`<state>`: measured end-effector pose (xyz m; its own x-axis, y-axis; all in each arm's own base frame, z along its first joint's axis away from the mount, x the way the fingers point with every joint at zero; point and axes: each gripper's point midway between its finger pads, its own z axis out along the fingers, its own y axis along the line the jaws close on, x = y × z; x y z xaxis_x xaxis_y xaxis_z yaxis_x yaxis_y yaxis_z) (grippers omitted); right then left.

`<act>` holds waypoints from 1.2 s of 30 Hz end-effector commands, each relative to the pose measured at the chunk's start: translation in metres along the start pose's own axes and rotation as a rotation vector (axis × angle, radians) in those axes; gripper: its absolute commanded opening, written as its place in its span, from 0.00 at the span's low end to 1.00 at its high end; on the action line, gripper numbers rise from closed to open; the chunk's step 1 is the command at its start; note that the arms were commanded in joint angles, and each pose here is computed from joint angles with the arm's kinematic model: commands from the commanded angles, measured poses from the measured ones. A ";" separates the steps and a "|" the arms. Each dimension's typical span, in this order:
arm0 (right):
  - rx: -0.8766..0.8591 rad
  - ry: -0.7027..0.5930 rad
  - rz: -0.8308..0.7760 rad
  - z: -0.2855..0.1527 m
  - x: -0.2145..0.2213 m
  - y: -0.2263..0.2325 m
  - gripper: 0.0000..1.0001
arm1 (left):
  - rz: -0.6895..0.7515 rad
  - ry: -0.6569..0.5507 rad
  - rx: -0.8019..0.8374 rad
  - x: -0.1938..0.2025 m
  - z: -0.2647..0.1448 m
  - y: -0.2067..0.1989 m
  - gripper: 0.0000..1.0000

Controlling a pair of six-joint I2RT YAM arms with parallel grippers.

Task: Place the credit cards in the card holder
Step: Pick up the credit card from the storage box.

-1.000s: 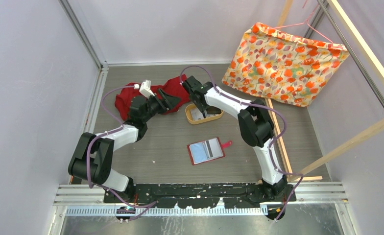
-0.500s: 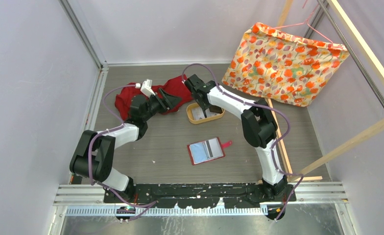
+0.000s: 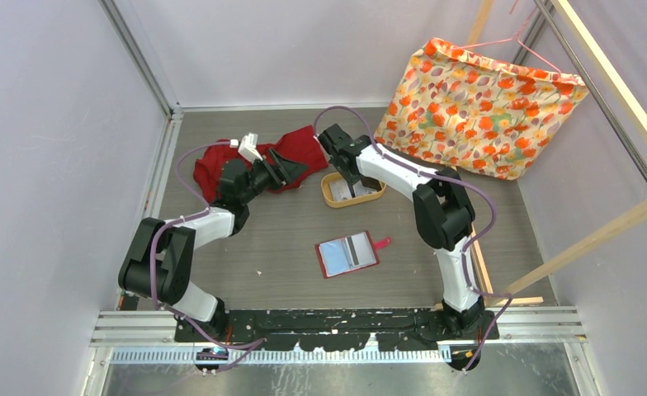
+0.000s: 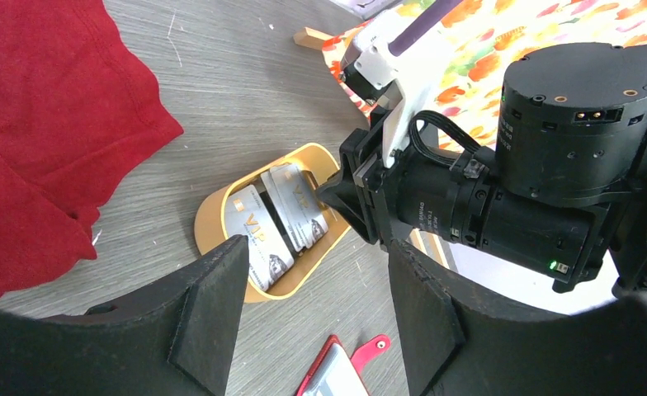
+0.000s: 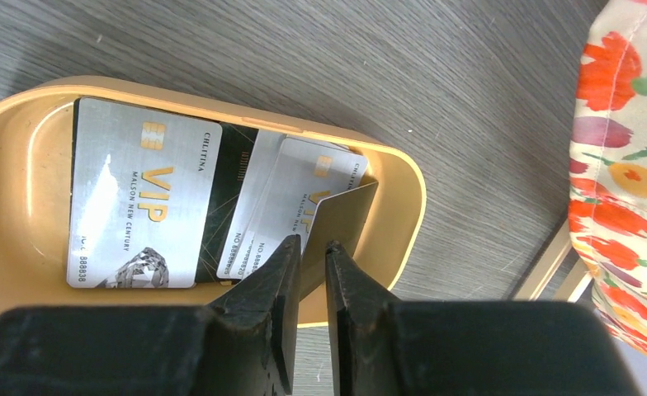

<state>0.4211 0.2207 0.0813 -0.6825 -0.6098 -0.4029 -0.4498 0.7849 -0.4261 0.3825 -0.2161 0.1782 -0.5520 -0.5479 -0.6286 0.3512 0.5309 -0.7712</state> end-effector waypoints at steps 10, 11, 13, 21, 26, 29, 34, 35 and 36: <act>0.056 -0.025 0.030 -0.016 0.003 -0.042 0.20 | 0.035 -0.053 0.070 -0.022 0.004 -0.019 0.64; 0.056 -0.022 0.032 -0.016 0.005 -0.043 0.20 | 0.035 -0.054 0.071 -0.023 0.004 -0.019 0.64; 0.058 -0.016 0.031 -0.015 0.007 -0.044 0.20 | 0.033 -0.053 0.071 -0.022 0.004 -0.019 0.63; 0.069 -0.012 0.039 -0.015 0.011 -0.053 0.12 | 0.034 -0.052 0.072 -0.022 0.004 -0.019 0.63; 0.063 -0.027 0.038 -0.018 0.007 -0.058 0.07 | 0.033 -0.052 0.073 -0.023 0.004 -0.019 0.63; 0.023 -0.032 0.038 -0.022 0.006 -0.060 0.04 | 0.032 -0.050 0.074 -0.022 0.004 -0.019 0.64; -0.031 -0.055 0.030 -0.026 0.005 -0.064 0.01 | 0.040 -0.043 0.098 -0.021 0.004 -0.023 0.63; -0.042 -0.063 0.034 -0.027 0.004 -0.065 0.01 | 0.048 -0.045 0.114 -0.021 0.003 -0.026 0.63; -0.054 -0.069 0.035 -0.028 0.004 -0.065 0.01 | 0.053 -0.043 0.130 -0.021 0.003 -0.028 0.63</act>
<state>0.4283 0.1684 0.0942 -0.7046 -0.5905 -0.3934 -0.4465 0.7999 -0.4010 0.3817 -0.2170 0.1812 -0.5538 -0.5445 -0.6299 0.3693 0.5174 -0.7719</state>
